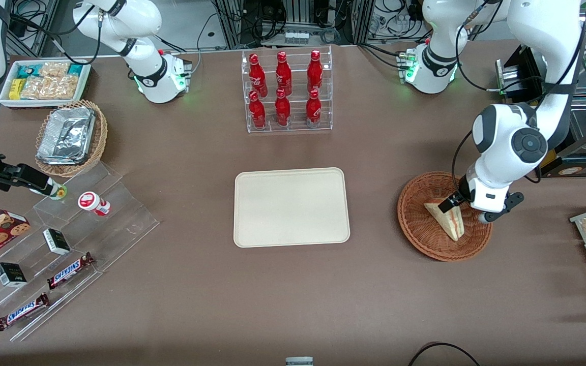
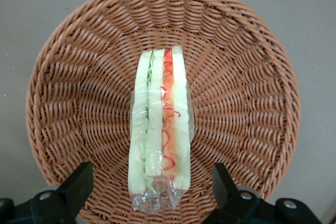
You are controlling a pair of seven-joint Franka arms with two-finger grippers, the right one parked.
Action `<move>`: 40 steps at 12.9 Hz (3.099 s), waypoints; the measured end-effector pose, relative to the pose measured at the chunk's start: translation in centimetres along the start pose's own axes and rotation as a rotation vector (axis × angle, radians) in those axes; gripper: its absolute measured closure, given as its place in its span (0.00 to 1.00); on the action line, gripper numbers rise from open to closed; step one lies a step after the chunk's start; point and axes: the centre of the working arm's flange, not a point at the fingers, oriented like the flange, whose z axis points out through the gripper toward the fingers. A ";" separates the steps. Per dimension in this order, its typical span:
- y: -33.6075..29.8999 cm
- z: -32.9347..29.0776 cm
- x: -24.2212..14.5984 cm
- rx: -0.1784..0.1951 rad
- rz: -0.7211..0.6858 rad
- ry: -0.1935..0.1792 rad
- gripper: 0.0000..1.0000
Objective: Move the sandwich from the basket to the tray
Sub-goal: 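Lower the open left gripper around the wrapped sandwich and close it, then lift the sandwich and carry it over the white tray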
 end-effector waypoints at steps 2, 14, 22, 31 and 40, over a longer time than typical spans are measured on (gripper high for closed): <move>0.1 1.1 0.0 0.009 0.002 -0.014 0.00; 0.9 2.0 0.7 0.017 0.063 0.003 0.72; 8.5 -7.3 -0.6 0.057 0.239 -0.073 0.85; 23.6 -6.1 -14.9 0.034 0.522 -0.112 0.85; 34.6 -0.7 -25.5 0.030 0.453 -0.120 0.85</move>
